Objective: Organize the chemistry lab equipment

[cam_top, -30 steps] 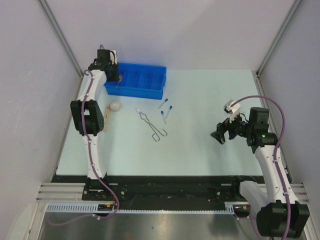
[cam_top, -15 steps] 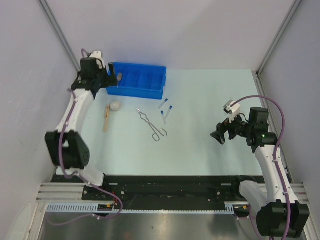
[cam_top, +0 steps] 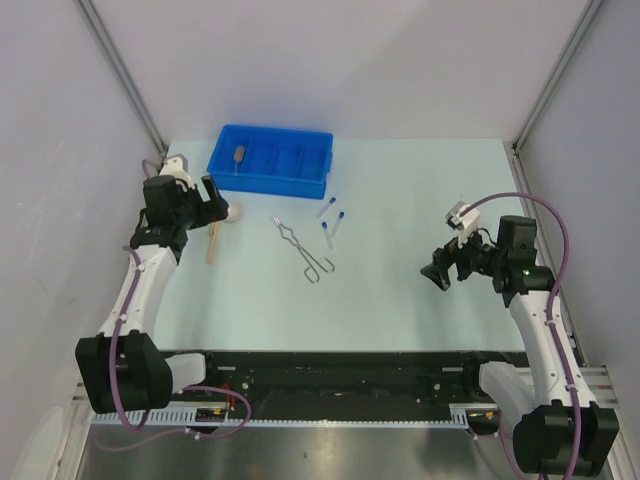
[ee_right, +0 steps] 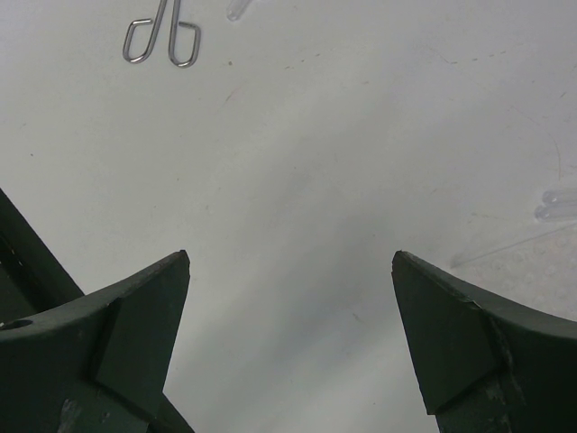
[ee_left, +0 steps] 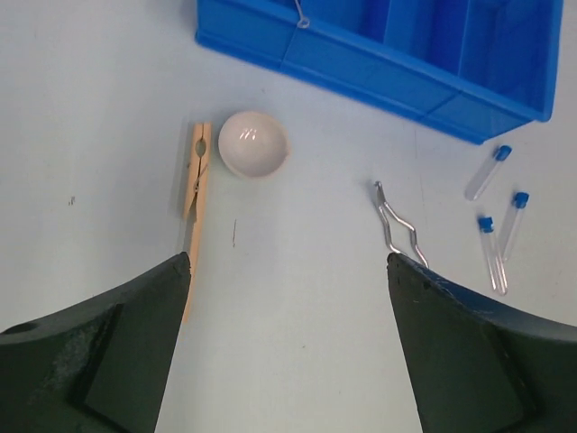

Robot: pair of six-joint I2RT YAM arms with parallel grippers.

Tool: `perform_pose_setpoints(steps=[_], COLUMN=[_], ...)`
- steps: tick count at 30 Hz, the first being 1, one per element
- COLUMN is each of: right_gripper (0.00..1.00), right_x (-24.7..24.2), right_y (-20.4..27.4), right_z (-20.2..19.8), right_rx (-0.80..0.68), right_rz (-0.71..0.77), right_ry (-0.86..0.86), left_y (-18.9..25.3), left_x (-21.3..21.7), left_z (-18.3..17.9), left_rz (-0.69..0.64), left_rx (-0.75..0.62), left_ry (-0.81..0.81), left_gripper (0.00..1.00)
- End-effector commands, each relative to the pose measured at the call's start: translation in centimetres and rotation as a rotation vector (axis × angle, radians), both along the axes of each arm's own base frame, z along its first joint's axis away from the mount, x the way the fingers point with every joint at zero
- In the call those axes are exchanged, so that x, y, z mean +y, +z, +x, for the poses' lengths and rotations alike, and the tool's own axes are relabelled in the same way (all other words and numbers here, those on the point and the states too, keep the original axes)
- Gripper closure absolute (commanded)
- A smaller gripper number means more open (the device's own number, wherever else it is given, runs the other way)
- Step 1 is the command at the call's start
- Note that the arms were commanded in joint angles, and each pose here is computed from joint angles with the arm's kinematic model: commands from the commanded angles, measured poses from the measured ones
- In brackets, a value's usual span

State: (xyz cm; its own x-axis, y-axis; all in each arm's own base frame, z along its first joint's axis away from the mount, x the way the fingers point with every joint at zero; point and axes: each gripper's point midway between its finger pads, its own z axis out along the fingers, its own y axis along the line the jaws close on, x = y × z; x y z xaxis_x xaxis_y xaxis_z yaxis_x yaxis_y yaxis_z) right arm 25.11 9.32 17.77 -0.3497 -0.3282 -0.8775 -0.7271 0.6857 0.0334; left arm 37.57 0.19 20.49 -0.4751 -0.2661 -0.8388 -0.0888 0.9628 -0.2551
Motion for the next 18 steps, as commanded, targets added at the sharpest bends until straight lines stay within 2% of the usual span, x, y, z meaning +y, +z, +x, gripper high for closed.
perform_pose_setpoints(steps=[1,8,18], right_gripper=[0.00,0.00,0.00], right_x=[0.3,0.5,0.6], right_y=[0.4,0.2,0.0], right_z=[-0.3,-0.6,-0.7], right_rx=[-0.031,-0.026,-0.024], right_rz=[0.008,0.013,0.017], right_ry=[0.030,0.046,0.058], left_y=[-0.4,-2.4,-4.0], left_x=[0.5,1.0,0.9], left_z=[-0.8,-2.8,-2.7], left_rz=[0.041,0.104,0.108], left_rx=[0.013,0.061,0.132], left_ry=[-0.003,-0.007,-0.038], left_gripper=[0.05,0.01,0.00])
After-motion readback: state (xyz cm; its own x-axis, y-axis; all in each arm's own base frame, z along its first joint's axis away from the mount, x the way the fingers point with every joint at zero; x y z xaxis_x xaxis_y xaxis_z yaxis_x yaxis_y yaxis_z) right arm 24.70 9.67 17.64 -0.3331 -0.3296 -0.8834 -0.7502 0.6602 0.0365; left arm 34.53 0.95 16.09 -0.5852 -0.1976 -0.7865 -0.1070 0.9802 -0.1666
